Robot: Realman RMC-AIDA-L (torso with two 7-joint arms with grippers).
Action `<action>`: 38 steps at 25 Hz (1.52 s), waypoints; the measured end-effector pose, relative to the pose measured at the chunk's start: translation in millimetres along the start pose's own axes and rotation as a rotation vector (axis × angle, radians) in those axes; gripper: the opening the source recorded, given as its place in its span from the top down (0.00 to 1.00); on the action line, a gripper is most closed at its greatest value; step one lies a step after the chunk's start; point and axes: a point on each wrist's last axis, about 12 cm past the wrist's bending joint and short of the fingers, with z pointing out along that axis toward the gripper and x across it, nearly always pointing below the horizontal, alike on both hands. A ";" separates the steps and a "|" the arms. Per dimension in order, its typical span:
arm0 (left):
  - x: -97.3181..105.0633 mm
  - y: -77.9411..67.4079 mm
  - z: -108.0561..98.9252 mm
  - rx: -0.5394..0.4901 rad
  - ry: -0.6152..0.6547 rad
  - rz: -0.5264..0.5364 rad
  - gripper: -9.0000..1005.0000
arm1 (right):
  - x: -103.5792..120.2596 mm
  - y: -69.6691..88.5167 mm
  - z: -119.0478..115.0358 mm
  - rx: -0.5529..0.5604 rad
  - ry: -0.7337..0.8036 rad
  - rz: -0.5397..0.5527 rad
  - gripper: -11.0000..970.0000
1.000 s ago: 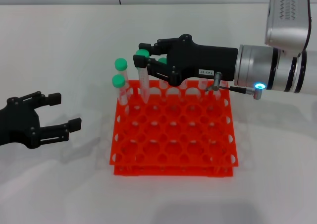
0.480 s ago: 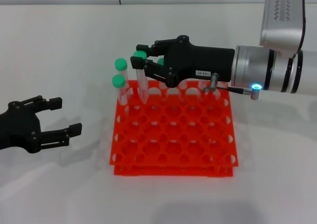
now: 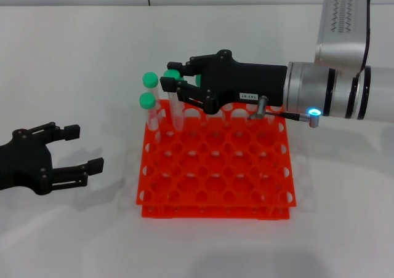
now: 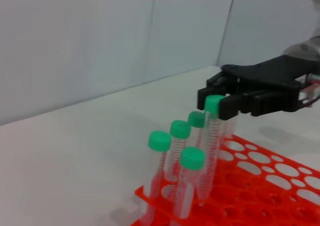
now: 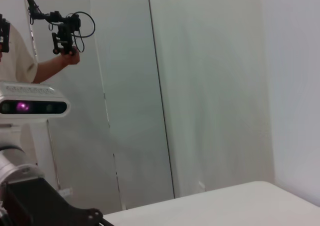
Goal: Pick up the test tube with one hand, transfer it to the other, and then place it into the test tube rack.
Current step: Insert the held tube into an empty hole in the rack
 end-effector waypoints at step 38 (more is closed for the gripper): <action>1.6 -1.6 1.3 0.015 -0.004 -0.001 0.14 | 13.0 6.8 -2.9 -0.002 0.039 -0.033 0.69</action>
